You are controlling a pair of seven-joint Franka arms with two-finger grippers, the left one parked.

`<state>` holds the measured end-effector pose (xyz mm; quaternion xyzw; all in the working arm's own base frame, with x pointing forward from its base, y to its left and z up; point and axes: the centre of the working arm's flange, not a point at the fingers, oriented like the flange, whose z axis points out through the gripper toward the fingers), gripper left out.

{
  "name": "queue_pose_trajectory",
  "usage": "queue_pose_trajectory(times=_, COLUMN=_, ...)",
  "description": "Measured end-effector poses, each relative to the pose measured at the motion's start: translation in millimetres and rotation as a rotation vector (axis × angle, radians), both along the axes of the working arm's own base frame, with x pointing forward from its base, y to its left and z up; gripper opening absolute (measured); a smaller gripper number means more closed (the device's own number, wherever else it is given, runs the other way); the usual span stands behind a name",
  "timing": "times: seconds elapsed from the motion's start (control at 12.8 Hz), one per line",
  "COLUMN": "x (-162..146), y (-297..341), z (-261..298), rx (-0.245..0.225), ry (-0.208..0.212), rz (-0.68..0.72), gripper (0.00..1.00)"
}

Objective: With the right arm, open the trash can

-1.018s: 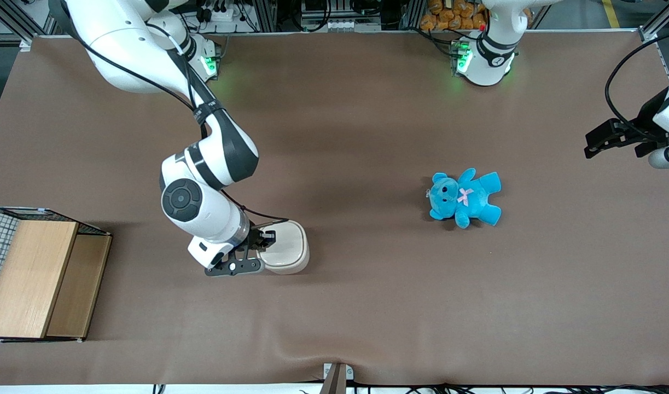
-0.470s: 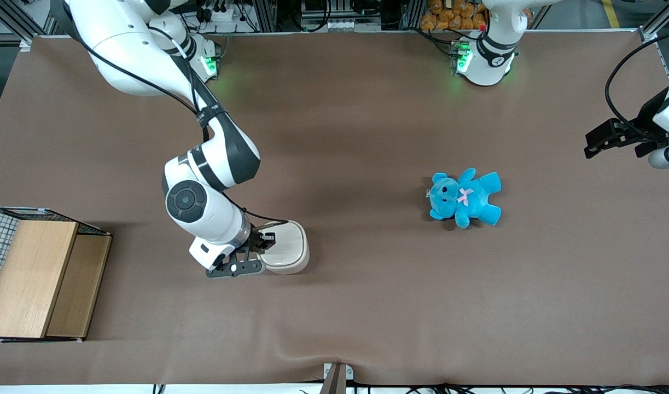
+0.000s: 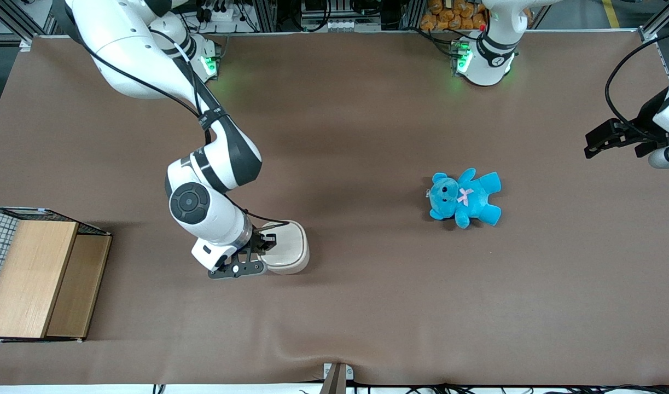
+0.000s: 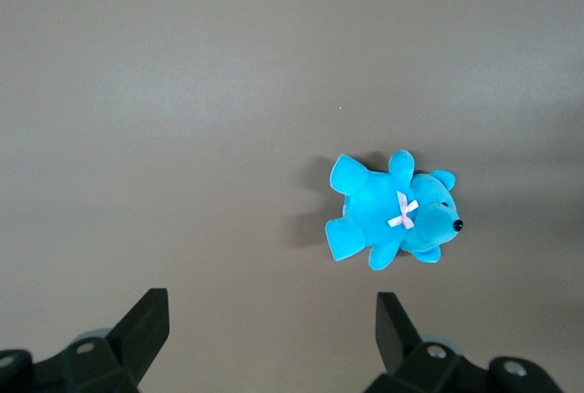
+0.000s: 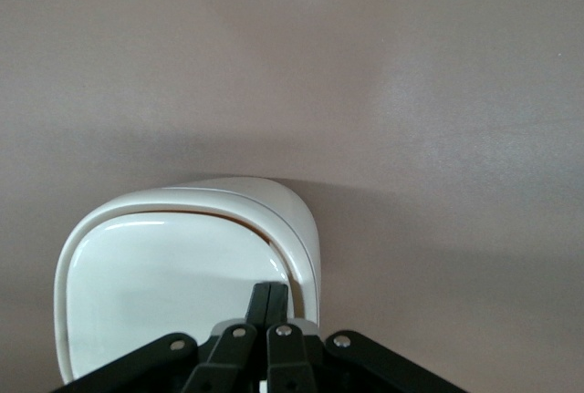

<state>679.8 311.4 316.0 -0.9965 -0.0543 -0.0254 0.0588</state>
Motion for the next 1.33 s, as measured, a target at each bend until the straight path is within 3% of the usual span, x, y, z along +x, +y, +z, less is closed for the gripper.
queue_pose_trajectory(times=0.47, x=0.7, y=0.3, z=-0.3, rx=-0.003, ry=-0.007, rz=0.001, gripper=0.01)
queue_pose_trajectory(times=0.78, x=3.1, y=1.2, z=18.2, rx=-0.01, ry=0.018, rz=-0.02, gripper=0.01)
queue_pose_trajectory(times=1.33, x=-8.7, y=39.0, z=61.0, rx=0.068, ry=0.082, rz=-0.129, gripper=0.01)
